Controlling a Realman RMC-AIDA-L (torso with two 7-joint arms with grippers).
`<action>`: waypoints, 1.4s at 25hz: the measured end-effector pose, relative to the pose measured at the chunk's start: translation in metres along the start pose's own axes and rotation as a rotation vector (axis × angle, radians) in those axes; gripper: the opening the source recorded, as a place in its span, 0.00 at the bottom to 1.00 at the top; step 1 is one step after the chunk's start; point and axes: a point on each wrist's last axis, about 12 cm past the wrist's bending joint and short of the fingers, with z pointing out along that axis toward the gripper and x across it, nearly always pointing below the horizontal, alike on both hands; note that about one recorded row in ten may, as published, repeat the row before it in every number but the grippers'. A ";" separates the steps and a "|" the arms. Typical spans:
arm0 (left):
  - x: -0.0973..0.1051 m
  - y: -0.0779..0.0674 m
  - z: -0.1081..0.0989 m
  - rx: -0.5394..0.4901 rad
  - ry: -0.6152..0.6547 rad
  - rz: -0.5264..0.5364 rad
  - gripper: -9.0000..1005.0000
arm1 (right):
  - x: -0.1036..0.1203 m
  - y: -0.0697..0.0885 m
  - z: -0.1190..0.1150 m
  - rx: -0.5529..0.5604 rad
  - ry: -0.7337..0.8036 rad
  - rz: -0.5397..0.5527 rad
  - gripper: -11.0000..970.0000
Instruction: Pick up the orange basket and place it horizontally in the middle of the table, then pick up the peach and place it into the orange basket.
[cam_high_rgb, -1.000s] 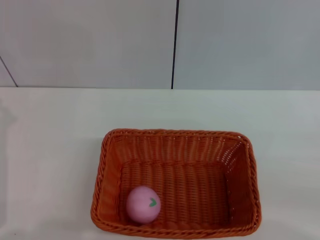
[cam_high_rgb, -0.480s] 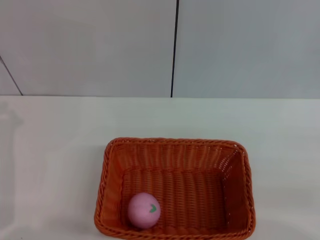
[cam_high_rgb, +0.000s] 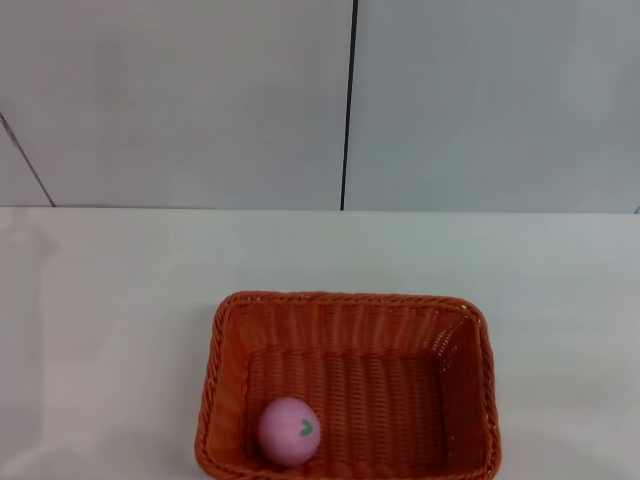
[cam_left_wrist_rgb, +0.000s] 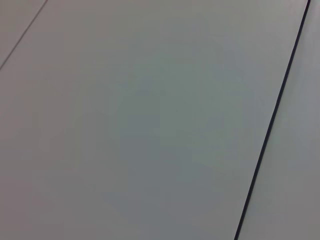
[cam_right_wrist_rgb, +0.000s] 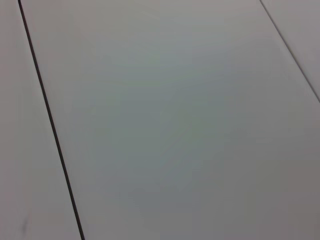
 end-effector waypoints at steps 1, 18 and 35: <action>0.000 0.000 0.000 0.000 0.000 0.000 0.02 | 0.000 0.000 0.000 0.000 0.000 0.000 0.01; 0.000 0.000 0.000 0.000 0.000 0.000 0.02 | 0.000 0.000 0.000 0.000 0.000 0.000 0.01; 0.000 0.000 0.000 0.000 0.000 0.000 0.02 | 0.000 0.000 0.000 0.000 0.000 0.000 0.01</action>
